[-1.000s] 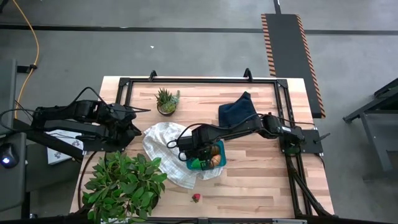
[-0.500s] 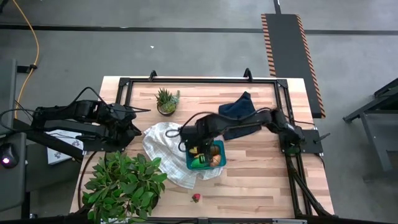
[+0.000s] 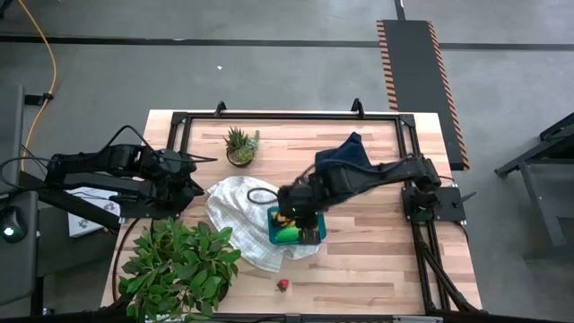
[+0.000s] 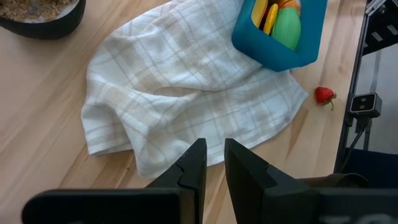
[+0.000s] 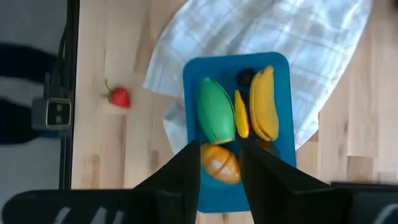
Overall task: Pick and placing Produce into tupperware
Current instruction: Put the red strawberry into the blue bin
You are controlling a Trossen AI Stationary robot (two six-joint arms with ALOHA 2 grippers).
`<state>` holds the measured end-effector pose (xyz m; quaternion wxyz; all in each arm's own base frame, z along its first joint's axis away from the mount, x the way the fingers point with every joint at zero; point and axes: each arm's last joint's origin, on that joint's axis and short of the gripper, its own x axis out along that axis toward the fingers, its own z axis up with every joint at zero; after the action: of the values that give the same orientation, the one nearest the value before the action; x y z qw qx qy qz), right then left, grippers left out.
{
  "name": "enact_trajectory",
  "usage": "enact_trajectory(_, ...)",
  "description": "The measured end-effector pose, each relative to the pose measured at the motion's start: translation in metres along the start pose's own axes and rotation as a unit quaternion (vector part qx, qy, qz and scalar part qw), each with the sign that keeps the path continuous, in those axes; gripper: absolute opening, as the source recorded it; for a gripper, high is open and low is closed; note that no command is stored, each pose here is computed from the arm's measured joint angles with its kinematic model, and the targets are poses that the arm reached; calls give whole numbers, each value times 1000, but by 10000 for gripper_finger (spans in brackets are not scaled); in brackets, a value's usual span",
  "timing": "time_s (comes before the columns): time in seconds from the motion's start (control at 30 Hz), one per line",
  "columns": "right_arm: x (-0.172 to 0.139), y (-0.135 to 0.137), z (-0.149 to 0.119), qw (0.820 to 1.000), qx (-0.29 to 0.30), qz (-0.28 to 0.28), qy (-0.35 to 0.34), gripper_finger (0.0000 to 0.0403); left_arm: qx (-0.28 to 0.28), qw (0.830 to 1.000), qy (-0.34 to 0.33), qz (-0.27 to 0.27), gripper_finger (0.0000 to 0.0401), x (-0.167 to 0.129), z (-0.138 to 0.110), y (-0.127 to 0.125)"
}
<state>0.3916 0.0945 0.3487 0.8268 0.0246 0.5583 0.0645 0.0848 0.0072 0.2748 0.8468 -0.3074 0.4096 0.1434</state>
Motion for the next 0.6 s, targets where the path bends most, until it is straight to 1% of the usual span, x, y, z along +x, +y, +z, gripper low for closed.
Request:
enact_trajectory(0.13, 0, 29, -3, 999, 18, -26, -25, 99, 3, 1000, 0, 0, 46, 0, 0, 0)
enact_trajectory(0.27, 16, 55, -9, 997, 59, -30, -43, 99, 19, 1000, 7, -9, 46, 0, 0, 0)
enact_trajectory(0.4, 33, 81, -15, 992, 106, -4, -67, 99, 34, 999, 13, -17, 46, 0, -1, -1)
enact_trajectory(0.6, 50, 107, -18, 979, 167, 46, -110, 99, 51, 998, 16, -22, 46, 0, -1, -1)
